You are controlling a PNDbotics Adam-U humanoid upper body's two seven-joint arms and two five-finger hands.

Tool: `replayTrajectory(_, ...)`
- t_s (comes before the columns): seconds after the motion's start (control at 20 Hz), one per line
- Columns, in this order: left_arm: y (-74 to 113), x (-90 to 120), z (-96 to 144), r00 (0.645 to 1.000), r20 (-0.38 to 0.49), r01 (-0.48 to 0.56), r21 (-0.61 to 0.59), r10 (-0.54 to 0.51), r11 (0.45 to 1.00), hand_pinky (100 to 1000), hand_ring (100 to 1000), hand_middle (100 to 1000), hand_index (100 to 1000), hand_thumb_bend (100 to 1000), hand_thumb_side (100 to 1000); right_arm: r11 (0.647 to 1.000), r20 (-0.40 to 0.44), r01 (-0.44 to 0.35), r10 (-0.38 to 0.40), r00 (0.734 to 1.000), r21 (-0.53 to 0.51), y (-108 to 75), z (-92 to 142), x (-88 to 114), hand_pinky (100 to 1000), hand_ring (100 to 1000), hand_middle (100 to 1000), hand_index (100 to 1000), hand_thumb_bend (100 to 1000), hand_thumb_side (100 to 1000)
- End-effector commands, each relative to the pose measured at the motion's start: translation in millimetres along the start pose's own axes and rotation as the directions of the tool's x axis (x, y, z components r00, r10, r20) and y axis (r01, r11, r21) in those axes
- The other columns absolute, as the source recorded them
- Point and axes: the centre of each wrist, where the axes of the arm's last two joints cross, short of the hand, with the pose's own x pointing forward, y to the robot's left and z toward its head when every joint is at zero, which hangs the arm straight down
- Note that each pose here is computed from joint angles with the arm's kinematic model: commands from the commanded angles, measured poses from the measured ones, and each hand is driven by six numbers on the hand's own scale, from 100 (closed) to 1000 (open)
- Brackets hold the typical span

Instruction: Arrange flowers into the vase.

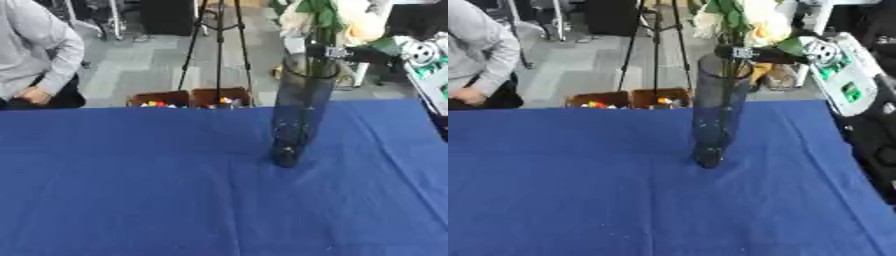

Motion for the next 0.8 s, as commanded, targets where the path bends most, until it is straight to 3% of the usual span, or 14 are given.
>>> replayTrajectory(0.05,8.0,4,-8,0.999,0.036,0.027,0.002,-0.027,1.0,594,839,816,854,100,1000,0.998,-0.02,-0.046,0.045,0.999,-0.046,-22.1,17,-2,999,1000,1000,1000,765,1000)
replayTrajectory(0.8,9.1,4,-9,0.999,0.037,0.033,0.011,-0.033,0.999,594,840,816,855,100,1000,0.995,-0.033,-0.037,0.034,0.999,-0.091,-26.9,37,-14,998,1000,1000,1000,763,1000)
